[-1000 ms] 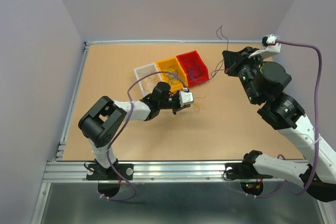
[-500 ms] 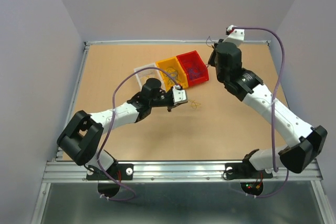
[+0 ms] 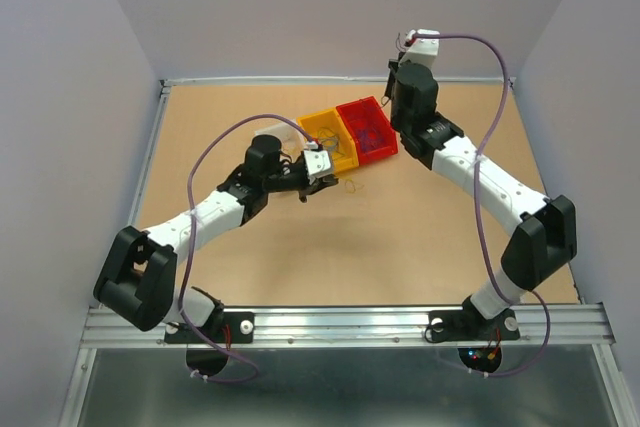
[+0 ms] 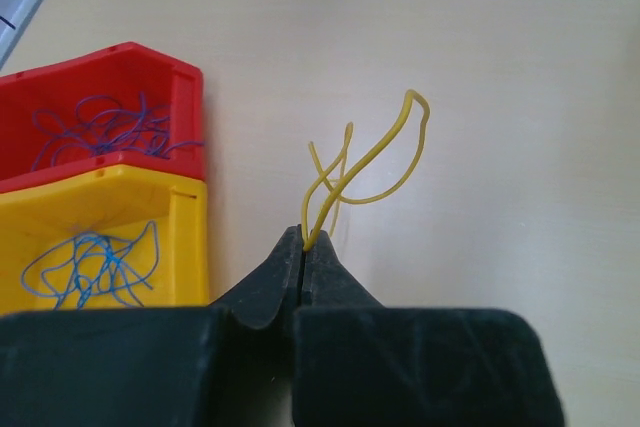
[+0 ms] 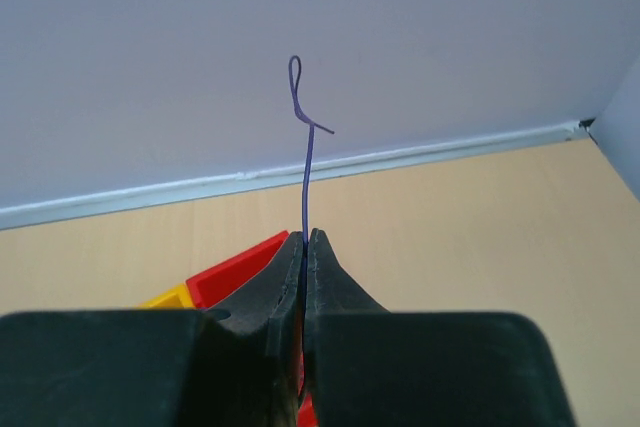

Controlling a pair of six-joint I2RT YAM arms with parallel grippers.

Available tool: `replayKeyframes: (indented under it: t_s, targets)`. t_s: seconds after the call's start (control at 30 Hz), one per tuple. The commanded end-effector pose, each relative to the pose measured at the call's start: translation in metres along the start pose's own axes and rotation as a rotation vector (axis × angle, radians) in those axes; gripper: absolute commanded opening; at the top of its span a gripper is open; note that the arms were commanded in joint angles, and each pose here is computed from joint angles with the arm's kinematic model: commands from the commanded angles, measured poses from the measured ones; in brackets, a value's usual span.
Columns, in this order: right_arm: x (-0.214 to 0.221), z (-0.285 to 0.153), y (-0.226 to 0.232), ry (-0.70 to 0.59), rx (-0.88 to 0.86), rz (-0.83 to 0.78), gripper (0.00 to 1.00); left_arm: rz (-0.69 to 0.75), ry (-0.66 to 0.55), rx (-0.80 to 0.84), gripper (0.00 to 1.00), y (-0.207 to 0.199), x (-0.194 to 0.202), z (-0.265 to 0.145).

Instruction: Untangle the cables

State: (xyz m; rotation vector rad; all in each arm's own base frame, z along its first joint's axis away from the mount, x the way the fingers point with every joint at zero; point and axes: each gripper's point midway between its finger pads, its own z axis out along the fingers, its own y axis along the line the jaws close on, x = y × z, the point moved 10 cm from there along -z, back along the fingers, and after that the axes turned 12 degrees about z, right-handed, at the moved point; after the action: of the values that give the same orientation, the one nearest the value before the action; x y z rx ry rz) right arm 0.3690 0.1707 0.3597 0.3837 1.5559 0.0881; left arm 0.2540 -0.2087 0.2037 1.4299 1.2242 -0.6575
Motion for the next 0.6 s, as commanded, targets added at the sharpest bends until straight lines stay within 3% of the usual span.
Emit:
replayKeyframes:
  t_s: [0.0, 0.23, 0.33, 0.57]
  targets:
    - [0.01, 0.026, 0.01, -0.094, -0.08, -0.081, 0.01, 0.014, -0.079, -0.019, 0.0, 0.013, -0.035, -0.014]
    - [0.062, 0.055, 0.01, -0.11, -0.093, -0.275, 0.01, 0.016, -0.093, -0.051, 0.0, 0.016, -0.051, -0.029]
    - [0.103, 0.066, 0.006, -0.055, -0.124, -0.34, 0.01, 0.011, -0.095, -0.072, 0.0, 0.018, -0.057, -0.034]
    - [0.15, 0.068, 0.002, 0.054, -0.253, -0.383, 0.01, -0.014, -0.08, -0.146, 0.0, 0.026, -0.061, -0.045]
